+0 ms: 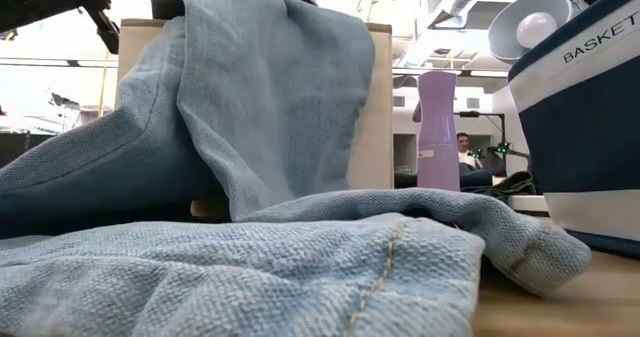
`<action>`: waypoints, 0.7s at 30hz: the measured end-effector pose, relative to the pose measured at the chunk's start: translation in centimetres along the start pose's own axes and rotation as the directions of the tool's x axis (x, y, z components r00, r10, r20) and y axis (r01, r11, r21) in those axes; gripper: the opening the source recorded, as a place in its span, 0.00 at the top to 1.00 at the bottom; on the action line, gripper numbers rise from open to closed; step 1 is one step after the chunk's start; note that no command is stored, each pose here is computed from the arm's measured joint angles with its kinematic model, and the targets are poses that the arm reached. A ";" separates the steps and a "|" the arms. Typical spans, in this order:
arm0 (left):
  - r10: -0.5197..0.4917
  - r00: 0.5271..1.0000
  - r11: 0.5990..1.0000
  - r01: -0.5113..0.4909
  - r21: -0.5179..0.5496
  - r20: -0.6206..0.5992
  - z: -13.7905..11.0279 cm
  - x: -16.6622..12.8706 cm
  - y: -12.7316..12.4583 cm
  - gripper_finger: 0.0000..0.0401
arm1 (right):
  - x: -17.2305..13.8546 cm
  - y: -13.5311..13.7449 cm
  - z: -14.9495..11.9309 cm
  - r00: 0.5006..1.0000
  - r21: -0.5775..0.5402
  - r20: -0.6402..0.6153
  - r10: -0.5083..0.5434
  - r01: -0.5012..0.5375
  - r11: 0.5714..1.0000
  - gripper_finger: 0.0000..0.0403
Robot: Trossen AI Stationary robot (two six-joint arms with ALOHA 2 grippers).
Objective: Sort clothes
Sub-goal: Put the blue pants into the laundry organizer
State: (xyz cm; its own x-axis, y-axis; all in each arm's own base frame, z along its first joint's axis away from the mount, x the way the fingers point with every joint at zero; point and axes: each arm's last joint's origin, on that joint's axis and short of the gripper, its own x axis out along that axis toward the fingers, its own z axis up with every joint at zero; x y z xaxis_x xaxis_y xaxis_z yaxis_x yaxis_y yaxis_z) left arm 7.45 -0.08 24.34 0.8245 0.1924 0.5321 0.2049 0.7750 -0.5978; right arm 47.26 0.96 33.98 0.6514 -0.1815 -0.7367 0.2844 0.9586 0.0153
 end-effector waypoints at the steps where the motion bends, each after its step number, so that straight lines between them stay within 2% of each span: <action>1: 0.002 1.000 1.000 -0.002 0.001 -0.003 0.0 0.0 0.0 0.97 | 0.6 0.1 -0.2 1.000 0.013 -0.015 0.014 -0.014 1.000 0.55; 5: 0.012 1.000 1.000 -0.013 -0.006 -0.019 -0.2 0.0 0.1 0.97 | 1.5 0.4 -0.6 0.999 0.029 -0.043 0.024 -0.022 0.999 0.39; 8: 0.015 1.000 1.000 -0.015 -0.023 -0.022 -0.2 0.0 0.1 0.97 | 0.3 1.0 -0.1 1.000 -0.006 0.015 0.020 -0.019 1.000 0.33; 12: 0.025 0.999 1.000 -0.026 -0.017 -0.037 -0.4 0.0 0.3 0.97 | -3.6 1.8 1.3 0.981 -0.073 0.190 -0.030 0.045 0.996 0.32; 15: 0.035 0.998 0.999 -0.035 -0.012 -0.051 -0.5 0.0 0.3 0.97 | -6.4 1.8 2.1 0.954 -0.066 0.290 -0.076 0.099 0.993 0.32; 18: 0.037 0.998 0.999 -0.038 -0.014 -0.055 -0.5 0.0 0.4 0.97 | -8.6 1.5 2.3 0.937 -0.037 0.331 -0.115 0.134 0.990 0.32; 21: 0.038 0.998 0.999 -0.039 -0.013 -0.056 -0.6 0.0 0.4 0.97 | -10.5 1.8 2.0 0.936 0.005 0.338 -0.095 0.099 0.995 0.32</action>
State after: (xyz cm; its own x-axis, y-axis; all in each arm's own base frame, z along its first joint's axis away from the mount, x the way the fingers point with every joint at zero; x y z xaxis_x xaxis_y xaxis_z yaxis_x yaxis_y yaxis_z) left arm 7.80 -0.12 23.77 0.8600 0.1876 0.4745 0.1798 0.7589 -0.6259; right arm 42.39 4.11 43.09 0.8210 -0.3350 -0.4624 0.3511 0.9348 -0.0539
